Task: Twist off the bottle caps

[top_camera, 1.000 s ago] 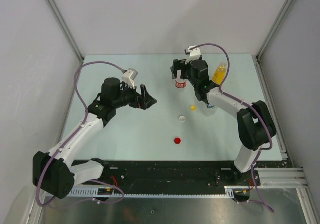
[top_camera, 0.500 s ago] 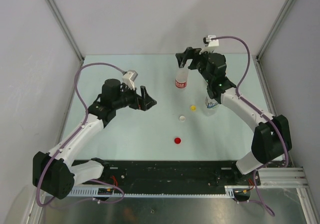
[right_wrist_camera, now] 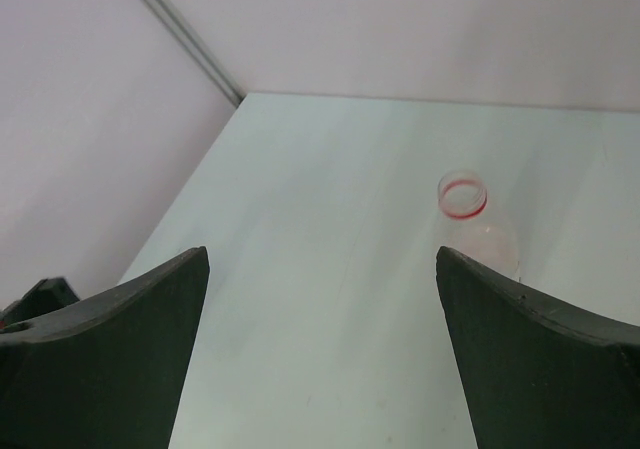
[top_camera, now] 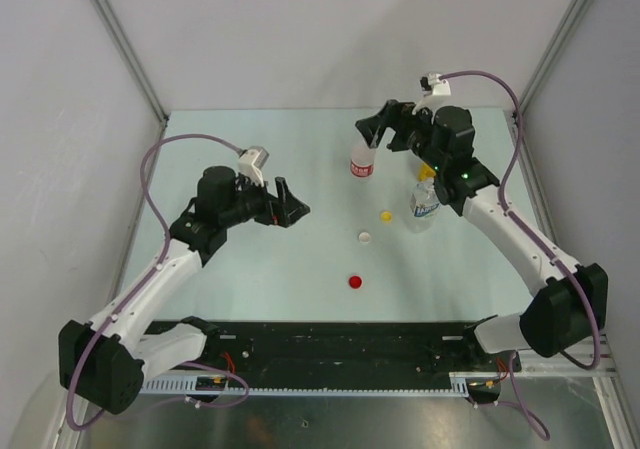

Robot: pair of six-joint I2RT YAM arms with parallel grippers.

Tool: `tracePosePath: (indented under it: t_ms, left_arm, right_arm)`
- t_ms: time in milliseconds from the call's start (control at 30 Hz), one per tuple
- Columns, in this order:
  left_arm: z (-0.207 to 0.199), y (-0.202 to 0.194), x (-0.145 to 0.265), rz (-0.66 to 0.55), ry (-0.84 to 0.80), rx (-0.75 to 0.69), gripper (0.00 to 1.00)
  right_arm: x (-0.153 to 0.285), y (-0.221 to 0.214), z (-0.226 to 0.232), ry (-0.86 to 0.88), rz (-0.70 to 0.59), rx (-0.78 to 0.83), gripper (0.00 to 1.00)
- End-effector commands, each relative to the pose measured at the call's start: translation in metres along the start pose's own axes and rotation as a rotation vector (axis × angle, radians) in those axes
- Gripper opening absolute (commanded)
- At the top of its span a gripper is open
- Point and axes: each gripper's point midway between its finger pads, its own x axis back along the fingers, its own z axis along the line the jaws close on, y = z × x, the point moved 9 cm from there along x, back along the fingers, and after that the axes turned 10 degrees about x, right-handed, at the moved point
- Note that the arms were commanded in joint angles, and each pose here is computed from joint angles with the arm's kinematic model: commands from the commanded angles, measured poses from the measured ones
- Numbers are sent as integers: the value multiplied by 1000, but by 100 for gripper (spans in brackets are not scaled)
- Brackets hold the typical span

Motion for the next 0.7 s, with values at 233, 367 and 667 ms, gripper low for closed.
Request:
tracePosePath:
  t_ms: [233, 367, 667]
  left_arm:
    - [6, -11, 22, -73, 108, 54, 100]
    - [12, -17, 30, -94, 181, 93, 99]
    - [18, -17, 40, -162, 285, 116, 99]
  right_arm:
    - [68, 10, 15, 61, 70, -73, 99]
    - [95, 13, 9, -1, 41, -13, 99]
    - [157, 34, -7, -203, -51, 115, 99]
